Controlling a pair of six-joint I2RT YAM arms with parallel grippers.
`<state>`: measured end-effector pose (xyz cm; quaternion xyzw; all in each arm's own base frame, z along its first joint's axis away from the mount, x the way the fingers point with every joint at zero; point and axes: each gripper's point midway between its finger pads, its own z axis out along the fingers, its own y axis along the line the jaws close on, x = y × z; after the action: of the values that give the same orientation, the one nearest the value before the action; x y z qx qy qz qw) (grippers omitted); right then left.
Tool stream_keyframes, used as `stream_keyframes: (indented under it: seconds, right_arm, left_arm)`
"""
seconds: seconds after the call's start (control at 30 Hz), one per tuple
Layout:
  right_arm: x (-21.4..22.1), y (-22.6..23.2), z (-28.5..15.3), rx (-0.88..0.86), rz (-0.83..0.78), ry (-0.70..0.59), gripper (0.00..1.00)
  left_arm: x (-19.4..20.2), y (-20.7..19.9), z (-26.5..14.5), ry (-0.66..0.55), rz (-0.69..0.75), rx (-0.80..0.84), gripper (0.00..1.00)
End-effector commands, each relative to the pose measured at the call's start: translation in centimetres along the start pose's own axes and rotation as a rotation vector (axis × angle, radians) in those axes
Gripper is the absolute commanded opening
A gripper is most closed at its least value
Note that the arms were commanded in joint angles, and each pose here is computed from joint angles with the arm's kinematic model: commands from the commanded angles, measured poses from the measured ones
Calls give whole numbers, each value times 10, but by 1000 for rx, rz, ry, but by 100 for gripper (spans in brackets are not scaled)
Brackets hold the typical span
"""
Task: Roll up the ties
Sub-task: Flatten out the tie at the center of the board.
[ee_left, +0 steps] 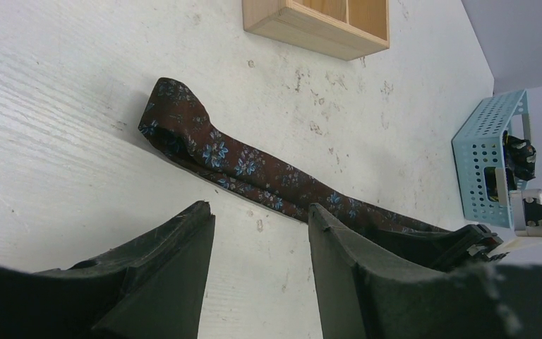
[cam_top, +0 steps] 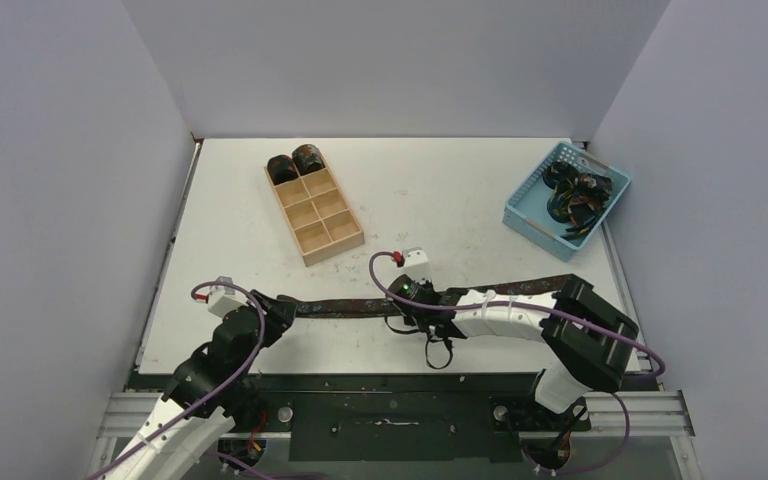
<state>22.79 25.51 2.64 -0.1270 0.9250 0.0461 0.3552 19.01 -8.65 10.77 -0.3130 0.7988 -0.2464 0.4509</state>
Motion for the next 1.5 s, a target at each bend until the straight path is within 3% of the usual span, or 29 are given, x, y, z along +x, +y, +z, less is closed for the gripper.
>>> stream_keyframes:
  seconds: [0.0,0.03,0.17,0.27,0.43,0.63,1.0,1.23,1.3,1.4,1.47]
  right_arm:
    - [-19,8,6,-23,20,-46,6]
    - [-19,10,5,-33,19,-44,10]
    - [-27,8,-8,-61,39,-74,51]
    - [-39,-6,-22,-47,72,-109,67]
    - [-44,-55,-13,-36,258,-95,70]
    - [-21,-102,7,14,501,-32,68]
    - [44,-179,6,276,648,71,68]
    - [49,-217,-4,362,758,69,69]
    - [45,-222,-8,364,752,58,68]
    - [27,-220,-14,336,715,21,68]
    - [9,-213,-19,301,682,-19,68]
  left_arm:
    - [-5,0,1,-24,-6,-8,49]
    - [-5,0,1,-24,-4,-10,49]
    - [-4,-1,1,-21,-8,-6,49]
    - [-5,-2,1,-25,-11,1,49]
    - [-2,-8,6,-18,-20,33,49]
    - [12,-11,14,36,-17,41,49]
    - [21,-10,24,48,-23,59,49]
    - [18,-19,30,36,11,70,50]
    - [15,-24,31,29,41,73,56]
    - [8,-36,30,25,91,96,78]
    - [5,-48,29,25,137,134,88]
